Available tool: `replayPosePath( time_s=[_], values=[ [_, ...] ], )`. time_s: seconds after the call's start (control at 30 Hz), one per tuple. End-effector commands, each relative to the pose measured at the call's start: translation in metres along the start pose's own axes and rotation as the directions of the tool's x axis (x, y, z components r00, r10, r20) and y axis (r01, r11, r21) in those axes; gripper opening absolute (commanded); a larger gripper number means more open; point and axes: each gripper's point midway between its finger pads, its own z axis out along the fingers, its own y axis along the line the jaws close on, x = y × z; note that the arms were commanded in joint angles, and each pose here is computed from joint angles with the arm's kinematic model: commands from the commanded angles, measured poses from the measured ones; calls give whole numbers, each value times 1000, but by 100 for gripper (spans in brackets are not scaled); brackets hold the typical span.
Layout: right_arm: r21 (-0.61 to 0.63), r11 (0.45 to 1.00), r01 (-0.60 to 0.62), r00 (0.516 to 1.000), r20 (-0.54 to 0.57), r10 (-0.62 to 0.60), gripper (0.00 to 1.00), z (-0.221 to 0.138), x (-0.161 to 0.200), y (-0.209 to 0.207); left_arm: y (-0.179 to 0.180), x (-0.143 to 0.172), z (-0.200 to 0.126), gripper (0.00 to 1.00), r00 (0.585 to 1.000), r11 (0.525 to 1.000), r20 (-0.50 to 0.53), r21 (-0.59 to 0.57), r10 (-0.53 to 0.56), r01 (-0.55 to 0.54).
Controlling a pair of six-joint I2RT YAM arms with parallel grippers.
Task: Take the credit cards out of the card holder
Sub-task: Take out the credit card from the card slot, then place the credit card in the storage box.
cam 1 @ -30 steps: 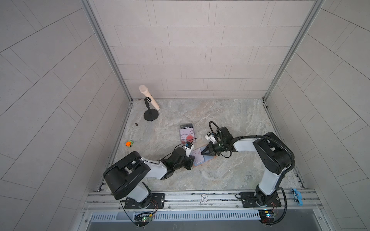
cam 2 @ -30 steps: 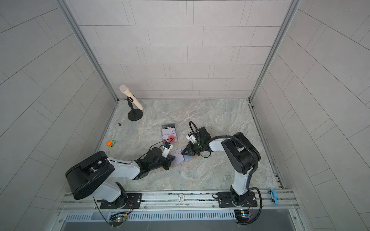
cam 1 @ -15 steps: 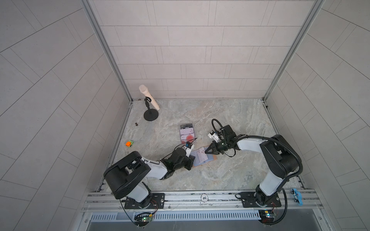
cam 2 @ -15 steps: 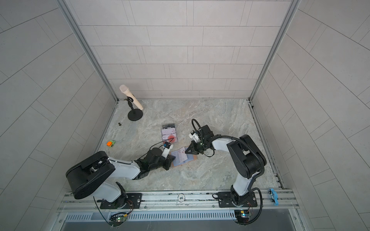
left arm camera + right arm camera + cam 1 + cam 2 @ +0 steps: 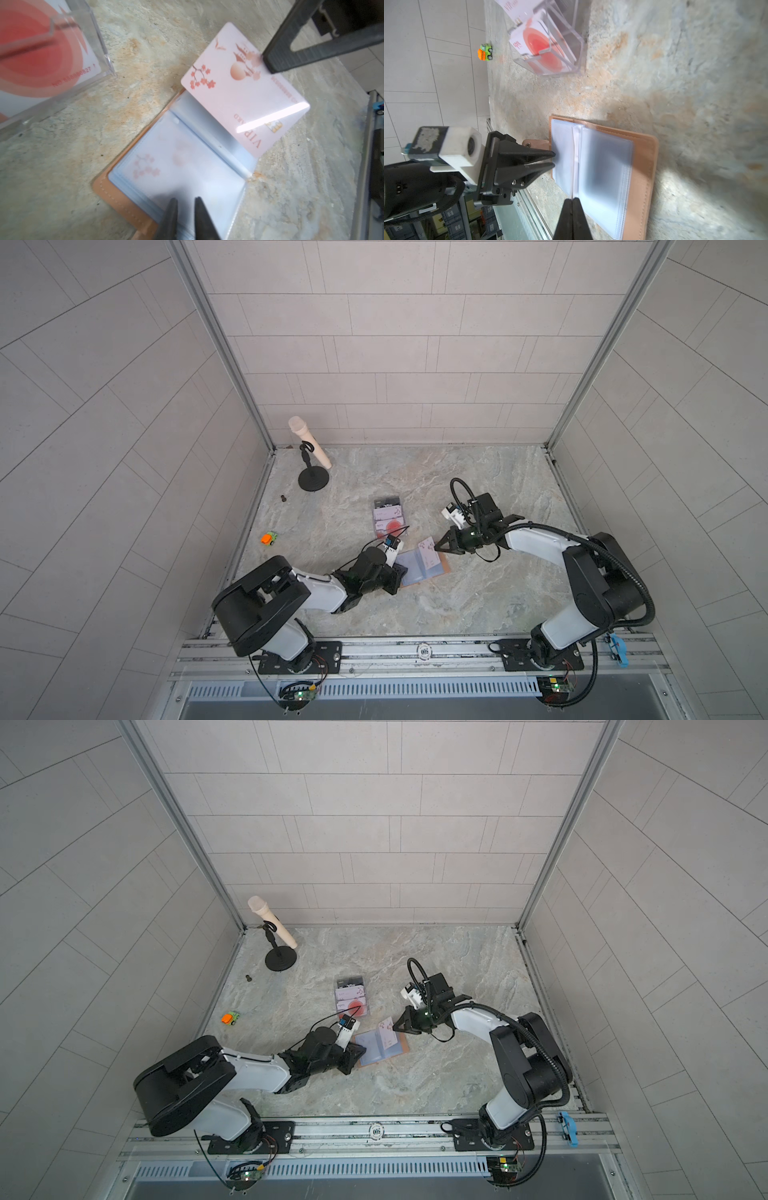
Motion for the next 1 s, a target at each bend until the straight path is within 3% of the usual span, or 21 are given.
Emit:
replayPosePath(
  time_s=[0.0, 0.2, 0.5, 0.77, 0.97],
  values=[
    [-20, 1000, 19, 1000, 6, -19, 0, -7, 1, 6, -3, 10, -6, 37, 998, 1000, -59, 3, -26, 26],
    [-95, 995, 25, 999, 42, -21, 0, -14, -6, 22, -30, -26, -19, 58, 997, 991, 33, 122, -65, 60],
    [-196, 977, 79, 992, 112, -58, 0, -34, -16, 58, -51, -79, -49, 73, 946, 899, 159, 387, -283, 204],
    [-231, 962, 144, 976, 191, -100, 0, -56, -22, 85, -69, -109, -59, 72, 905, 802, 164, 543, -393, 250],
    [-244, 955, 168, 969, 219, -115, 0, -63, -20, 94, -80, -133, -62, 64, 869, 721, 158, 636, -470, 274]
  ],
)
